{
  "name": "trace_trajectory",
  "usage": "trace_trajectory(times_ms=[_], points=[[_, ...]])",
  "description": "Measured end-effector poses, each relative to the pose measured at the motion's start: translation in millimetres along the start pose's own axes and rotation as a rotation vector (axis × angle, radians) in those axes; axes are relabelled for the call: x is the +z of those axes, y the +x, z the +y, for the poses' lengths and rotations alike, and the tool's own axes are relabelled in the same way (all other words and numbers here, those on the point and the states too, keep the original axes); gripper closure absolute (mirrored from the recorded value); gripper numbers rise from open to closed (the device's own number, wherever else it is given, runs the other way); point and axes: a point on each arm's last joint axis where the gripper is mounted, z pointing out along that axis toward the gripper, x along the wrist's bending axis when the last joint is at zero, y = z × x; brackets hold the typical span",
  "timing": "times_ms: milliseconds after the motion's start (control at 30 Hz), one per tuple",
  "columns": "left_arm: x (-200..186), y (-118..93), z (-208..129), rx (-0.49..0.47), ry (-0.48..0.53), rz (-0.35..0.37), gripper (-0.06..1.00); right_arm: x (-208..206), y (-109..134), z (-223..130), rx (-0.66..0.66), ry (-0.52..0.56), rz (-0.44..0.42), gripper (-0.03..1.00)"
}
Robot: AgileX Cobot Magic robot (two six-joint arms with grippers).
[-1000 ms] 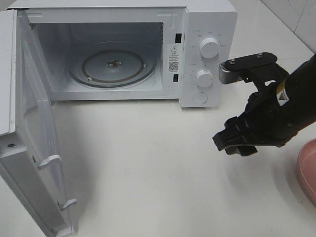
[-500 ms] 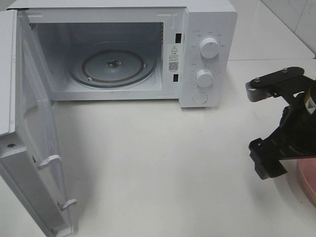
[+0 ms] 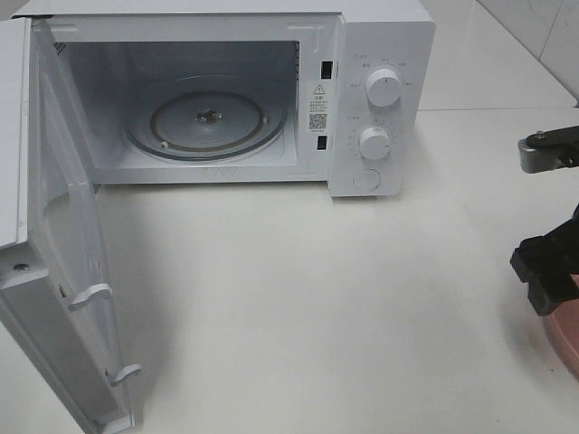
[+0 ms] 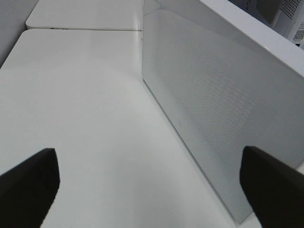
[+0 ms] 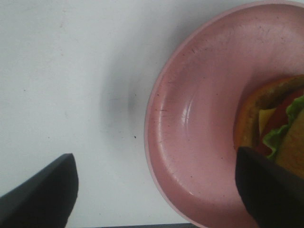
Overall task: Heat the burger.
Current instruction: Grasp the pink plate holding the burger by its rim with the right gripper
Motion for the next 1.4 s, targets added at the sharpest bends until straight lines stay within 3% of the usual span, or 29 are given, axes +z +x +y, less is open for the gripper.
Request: trace_trajectory(times_ms=[500, 667, 1400], points=[[0.0, 0.0, 0.0, 0.000, 0.000, 0.000, -0.03, 21.4, -4.4, -12.0, 0.022, 0.003, 0.014, 0.18], [0.0, 0.0, 0.0, 0.000, 0.000, 0.000, -0.03, 38.4, -4.6, -8.9, 0.025, 0.068, 0.011, 0.19], [0.0, 0.0, 0.0, 0.000, 0.000, 0.000, -0.03, 77.1, 1.0, -0.3, 0.016, 0.138, 0.028, 0.20]])
